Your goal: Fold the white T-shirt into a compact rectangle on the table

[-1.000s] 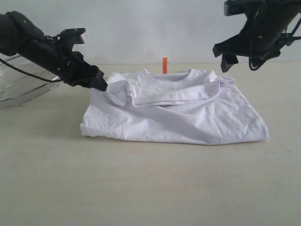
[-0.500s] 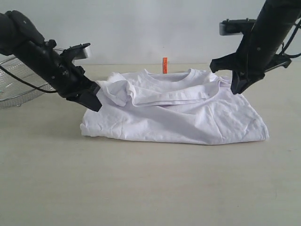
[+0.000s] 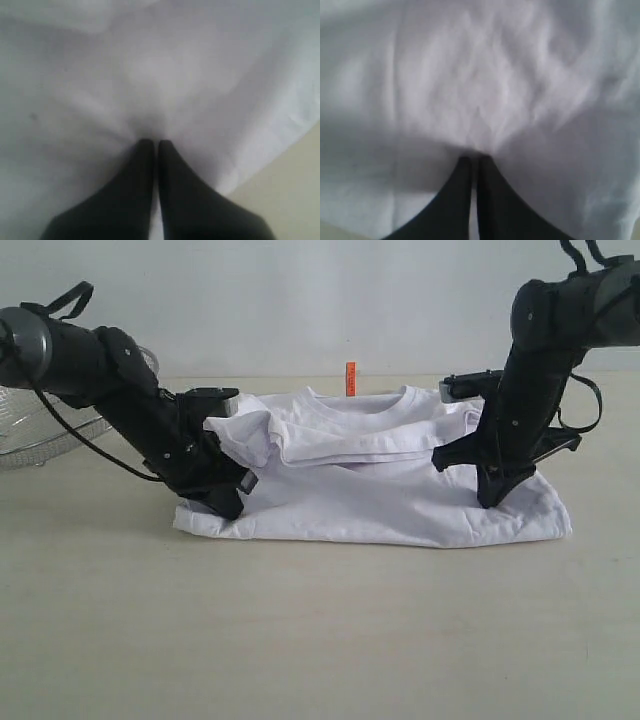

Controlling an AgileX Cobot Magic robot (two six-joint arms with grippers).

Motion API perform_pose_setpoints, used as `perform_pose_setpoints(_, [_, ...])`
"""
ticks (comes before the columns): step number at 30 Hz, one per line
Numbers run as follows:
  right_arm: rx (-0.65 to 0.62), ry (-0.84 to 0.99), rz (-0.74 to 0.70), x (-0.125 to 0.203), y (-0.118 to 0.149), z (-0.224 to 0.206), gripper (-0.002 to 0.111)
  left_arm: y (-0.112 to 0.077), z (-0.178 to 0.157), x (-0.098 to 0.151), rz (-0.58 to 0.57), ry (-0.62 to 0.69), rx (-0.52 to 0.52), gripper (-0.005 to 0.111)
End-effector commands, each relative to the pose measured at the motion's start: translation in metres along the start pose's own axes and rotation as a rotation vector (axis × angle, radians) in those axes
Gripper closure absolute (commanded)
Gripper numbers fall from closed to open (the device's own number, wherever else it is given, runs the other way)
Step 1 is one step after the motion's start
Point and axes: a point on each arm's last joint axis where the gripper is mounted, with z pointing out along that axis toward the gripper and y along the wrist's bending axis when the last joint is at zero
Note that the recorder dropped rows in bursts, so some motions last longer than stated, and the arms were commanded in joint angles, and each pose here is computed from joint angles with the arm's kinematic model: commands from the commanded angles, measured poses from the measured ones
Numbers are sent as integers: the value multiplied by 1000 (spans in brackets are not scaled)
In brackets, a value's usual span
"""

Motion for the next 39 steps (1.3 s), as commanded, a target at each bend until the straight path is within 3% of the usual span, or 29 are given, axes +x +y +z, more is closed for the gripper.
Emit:
perform_pose_setpoints(1, [49, 42, -33, 2, -6, 16, 109, 9, 14, 14, 0, 88, -67, 102])
perform_pose_setpoints(5, [56, 79, -39, 13, -7, 33, 109, 7, 21, 30, -16, 155, -44, 102])
perform_pose_setpoints(13, [15, 231, -19, 62, -2, 66, 109, -2, 30, 86, -77, 300, -9, 102])
perform_pose_setpoints(18, [-43, 225, 35, 84, 6, 50, 109, -14, 12, 110, -139, 254, -27, 102])
perform_pose_setpoints(30, [-41, 199, 93, 163, 16, 9, 109, -44, -24, 178, -233, 230, -31, 102])
perform_pose_setpoints(34, [-52, 80, 91, 161, 18, -8, 109, -50, -41, 167, -224, 69, -42, 102])
perform_pose_setpoints(39, [-121, -12, 66, 160, 27, -33, 109, -66, -67, 154, -200, -43, 43, 102])
